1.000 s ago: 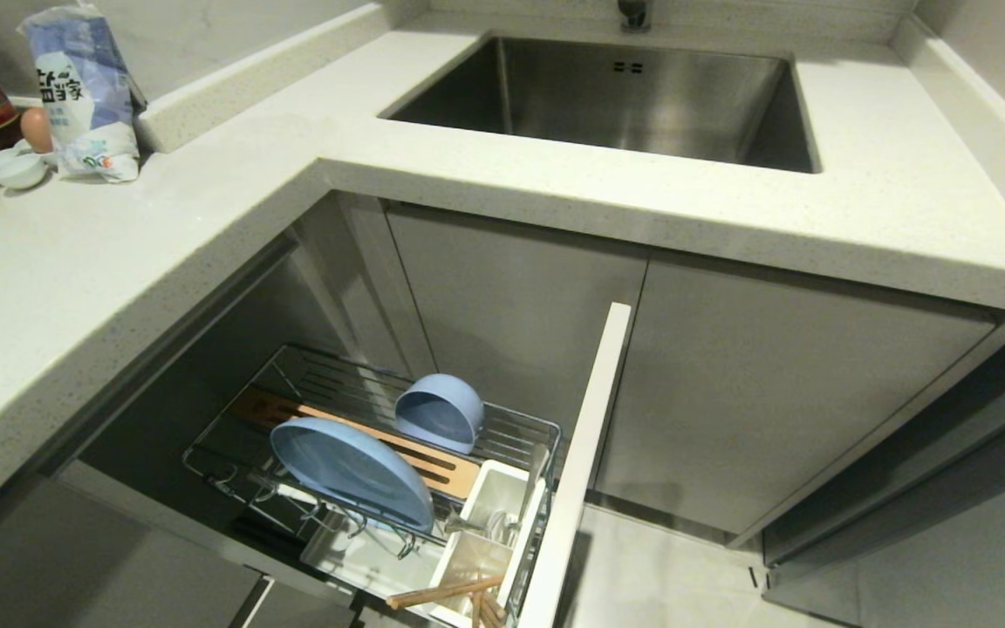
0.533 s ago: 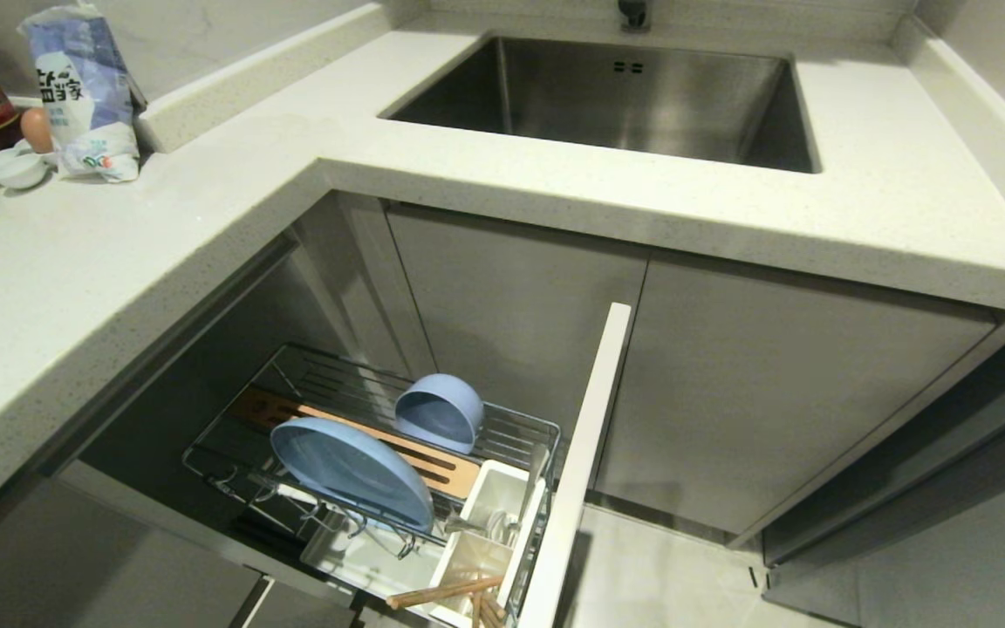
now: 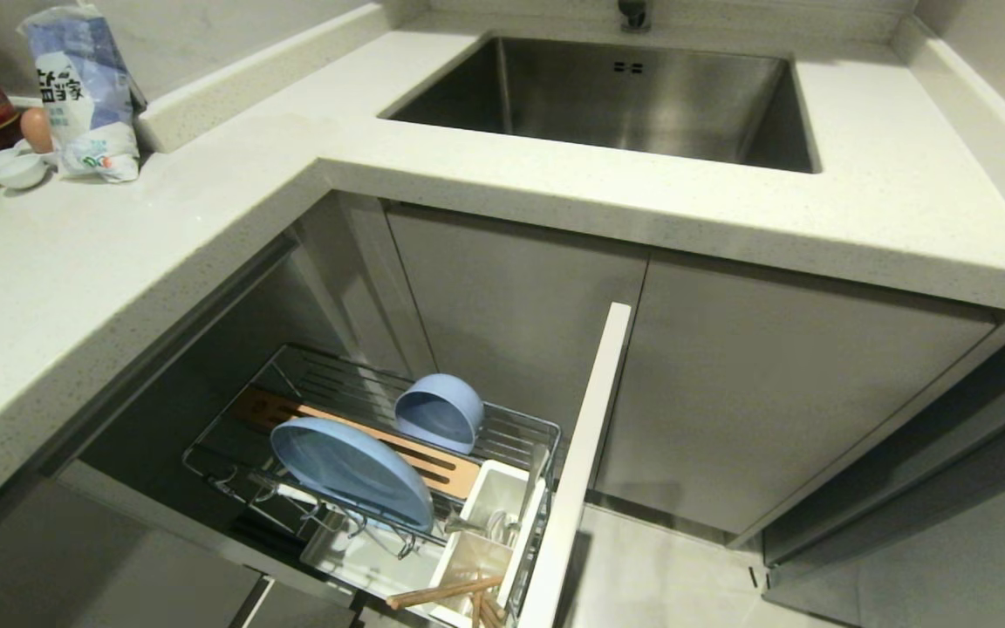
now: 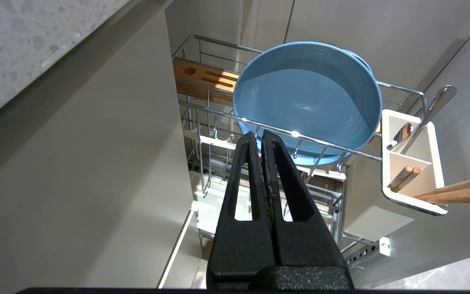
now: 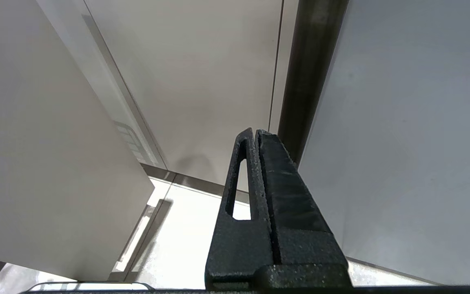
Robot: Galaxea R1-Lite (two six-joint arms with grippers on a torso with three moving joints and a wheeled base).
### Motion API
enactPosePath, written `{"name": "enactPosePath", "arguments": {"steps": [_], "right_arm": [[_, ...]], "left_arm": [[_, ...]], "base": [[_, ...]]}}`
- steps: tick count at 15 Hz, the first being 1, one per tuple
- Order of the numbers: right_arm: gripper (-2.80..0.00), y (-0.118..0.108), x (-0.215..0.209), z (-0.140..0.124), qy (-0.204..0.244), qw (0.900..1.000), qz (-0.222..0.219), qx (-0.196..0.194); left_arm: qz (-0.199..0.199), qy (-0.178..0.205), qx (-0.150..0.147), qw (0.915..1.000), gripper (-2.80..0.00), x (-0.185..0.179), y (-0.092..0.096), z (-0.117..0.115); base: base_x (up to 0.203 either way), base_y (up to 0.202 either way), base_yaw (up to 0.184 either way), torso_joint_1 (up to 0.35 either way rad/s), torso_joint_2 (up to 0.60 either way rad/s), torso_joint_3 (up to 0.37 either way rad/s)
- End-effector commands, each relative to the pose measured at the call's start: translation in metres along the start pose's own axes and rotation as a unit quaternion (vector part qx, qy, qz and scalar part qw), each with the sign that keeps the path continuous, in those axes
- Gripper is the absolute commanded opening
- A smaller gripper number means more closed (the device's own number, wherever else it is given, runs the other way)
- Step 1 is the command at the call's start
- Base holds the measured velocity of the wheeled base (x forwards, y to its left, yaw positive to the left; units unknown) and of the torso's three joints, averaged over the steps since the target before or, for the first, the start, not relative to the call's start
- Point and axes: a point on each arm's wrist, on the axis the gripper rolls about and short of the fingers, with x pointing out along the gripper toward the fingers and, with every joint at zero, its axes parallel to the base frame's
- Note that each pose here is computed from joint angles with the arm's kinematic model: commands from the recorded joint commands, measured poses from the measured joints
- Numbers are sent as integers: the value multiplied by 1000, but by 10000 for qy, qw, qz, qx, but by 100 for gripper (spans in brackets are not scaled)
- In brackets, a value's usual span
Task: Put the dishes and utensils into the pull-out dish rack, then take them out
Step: Take the plate out of the cupboard
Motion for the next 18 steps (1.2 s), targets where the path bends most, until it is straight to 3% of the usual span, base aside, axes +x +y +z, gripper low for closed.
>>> {"name": "enactPosePath", "arguments": {"steps": [1, 5, 8, 11, 14, 16, 18], "right_arm": [[-280, 0, 1, -7, 124, 9999, 0, 4], [-280, 0, 1, -7, 124, 9999, 0, 6], [-280, 0, 1, -7, 124, 9999, 0, 6], [-280, 0, 1, -7, 124, 9999, 0, 7], [-280, 0, 1, -7, 124, 9999, 0, 3], [-280, 0, 1, -7, 124, 9999, 1, 0], [-280, 0, 1, -7, 124, 9999, 1, 0]], "left_arm": [[3, 64, -2, 10000, -280, 1, 0, -3], [25, 83, 35, 10000, -280, 1, 0, -4], [-89, -307, 100, 9994, -280, -5, -1, 20], [-142, -995, 385, 9942, -280, -41, -4, 97], [-120, -1098, 826, 9904, -280, -71, -8, 174], [33, -913, 890, 9918, -280, -45, -12, 227], [155, -902, 564, 9942, -280, -5, -13, 268]], "base": [[0, 0, 0, 0, 0, 0], [0, 0, 0, 0, 0, 0], [0, 0, 0, 0, 0, 0], [0, 0, 0, 0, 0, 0], [0, 0, 0, 0, 0, 0], [0, 0, 0, 0, 0, 0], [0, 0, 0, 0, 0, 0]]}}
